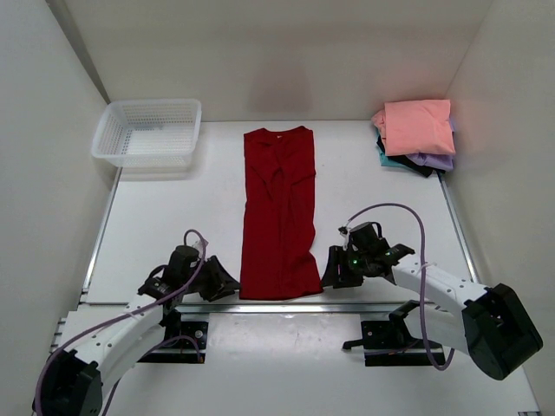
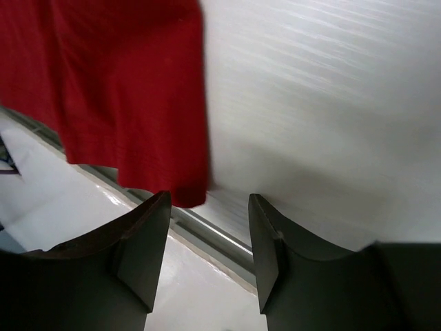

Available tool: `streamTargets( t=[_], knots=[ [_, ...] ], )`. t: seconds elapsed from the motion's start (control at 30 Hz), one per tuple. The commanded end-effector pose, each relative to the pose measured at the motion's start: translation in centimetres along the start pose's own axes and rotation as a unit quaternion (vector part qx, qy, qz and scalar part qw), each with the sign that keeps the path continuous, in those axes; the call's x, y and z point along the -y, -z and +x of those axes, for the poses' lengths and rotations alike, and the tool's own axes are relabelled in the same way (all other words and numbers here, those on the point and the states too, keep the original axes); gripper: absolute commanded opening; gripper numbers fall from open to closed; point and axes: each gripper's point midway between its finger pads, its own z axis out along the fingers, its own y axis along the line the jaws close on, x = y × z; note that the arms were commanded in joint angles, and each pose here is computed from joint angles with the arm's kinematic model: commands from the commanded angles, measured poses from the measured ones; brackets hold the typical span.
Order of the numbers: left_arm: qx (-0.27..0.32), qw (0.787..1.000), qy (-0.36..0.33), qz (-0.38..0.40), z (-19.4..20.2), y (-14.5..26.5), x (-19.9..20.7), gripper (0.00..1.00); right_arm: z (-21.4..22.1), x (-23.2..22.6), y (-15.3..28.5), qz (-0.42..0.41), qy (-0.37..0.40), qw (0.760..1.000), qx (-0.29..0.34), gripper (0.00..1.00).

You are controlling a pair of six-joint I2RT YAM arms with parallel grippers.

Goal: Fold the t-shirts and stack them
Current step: Grab the bottom of the folded rectangular tshirt with both arms, then fold the folded rectangular tshirt in 1/3 of the way

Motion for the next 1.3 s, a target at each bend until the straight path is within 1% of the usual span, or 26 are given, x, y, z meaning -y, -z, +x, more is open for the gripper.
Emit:
streamTargets(
  t=[0.0,0.1,0.17,0.2,0.23,0.27,0.33,0.37,0.4,0.5,0.63,0.73,0.83,0.9,0.93,1.03,1.07,1.1,1.13,1.17,1.2,1.23,1.27],
  knots=[
    [0.019,1.0,0.004,0.008,-0.8,-0.5,0.5,0.49,-0.2,-0.7,-0.8,-0.014,0.006,1.0,0.002,0.47],
    [0.009,1.0,-0.009,-0.006,-0.8,-1.0,0.4,0.48,0.0,-1.3,-1.3,-0.024,0.004,1.0,-0.009,0.5],
    [0.003,1.0,-0.028,-0.012,-1.0,-1.2,1.1,0.46,0.4,-1.3,-1.7,-0.023,0.005,1.0,-0.018,0.51],
    [-0.006,0.999,-0.036,-0.024,-0.8,-1.5,0.8,0.39,0.4,-1.3,-1.7,-0.022,0.006,1.0,-0.019,0.51],
    [-0.016,0.998,-0.051,-0.019,-0.4,-1.6,1.5,0.28,1.1,-1.0,-2.0,-0.017,0.005,0.999,-0.031,0.51],
    [-0.02,0.998,-0.054,-0.025,-0.6,-1.9,1.6,0.22,1.0,-1.4,-2.0,-0.026,0.008,0.999,-0.031,0.51],
    [-0.048,0.996,-0.065,-0.028,0.4,-2.3,1.7,0.0,1.6,-1.3,-2.3,-0.026,0.004,0.999,-0.041,0.34],
    [-0.049,0.996,-0.07,-0.025,0.2,-2.3,2.3,0.0,2.0,-1.0,-2.4,-0.024,0.002,0.999,-0.049,0.12],
    [-0.056,0.995,-0.07,-0.032,0.5,-2.2,2.1,0.0,2.2,-1.2,-2.3,-0.027,-0.002,0.998,-0.054,0.0],
    [-0.072,0.993,-0.084,-0.038,0.9,-1.7,2.5,0.0,4.3,-1.4,-1.7,-0.02,-0.009,0.996,-0.091,0.01],
    [-0.092,0.991,-0.083,-0.06,1.9,-0.2,1.9,0.0,6.9,-2.0,-0.2,-0.015,-0.018,0.99,-0.14,0.0],
    [-0.109,0.989,-0.084,-0.056,2.6,0.6,2.2,0.0,8.2,-2.5,0.9,-0.02,-0.028,0.984,-0.174,0.0],
    [-0.116,0.989,-0.081,-0.049,2.5,0.9,3.1,0.0,7.4,-2.5,1.4,-0.021,-0.029,0.985,-0.167,0.0],
    [-0.112,0.99,-0.078,-0.045,1.5,1.2,4.3,0.0,6.1,-2.9,2.1,-0.022,-0.019,0.987,-0.16,0.0],
    [-0.098,0.991,-0.079,-0.043,0.2,1.1,4.9,0.0,5.6,-2.6,2.2,-0.014,-0.03,0.986,-0.161,0.0],
    [-0.075,0.994,-0.074,-0.035,-2.9,1.2,6.5,0.0,1.3,-3.2,2.5,-0.015,-0.008,0.991,-0.133,0.0],
    [-0.064,0.995,-0.073,-0.027,-4.4,1.3,7.4,0.0,0.5,-2.5,2.4,-0.004,-0.024,0.99,-0.135,0.0],
    [-0.06,0.995,-0.068,-0.041,-5.5,1.0,6.8,0.0,-1.5,-2.6,2.5,-0.002,-0.024,0.992,-0.121,0.0],
    [-0.047,0.996,-0.075,-0.029,-6.8,1.0,8.1,0.0,-3.4,-3.0,2.9,-0.005,-0.009,0.994,-0.106,0.0],
    [-0.039,0.996,-0.08,-0.028,-8.4,0.8,8.8,0.0,-5.2,-3.1,3.1,-0.002,-0.014,0.995,-0.097,0.0],
    [-0.036,0.996,-0.079,-0.029,-9.7,0.3,9.5,0.0,-6.0,-2.5,2.9,0.009,-0.015,0.995,-0.099,0.0],
    [-0.041,0.995,-0.081,-0.034,-10.3,-0.4,9.4,0.0,-7.8,-3.1,3.1,0.006,-0.001,0.996,-0.086,0.0],
    [-0.04,0.995,-0.083,-0.028,-11.1,-0.6,10.3,0.0,-9.7,-2.9,3.1,0.013,-0.006,0.997,-0.078,0.0]
  ],
)
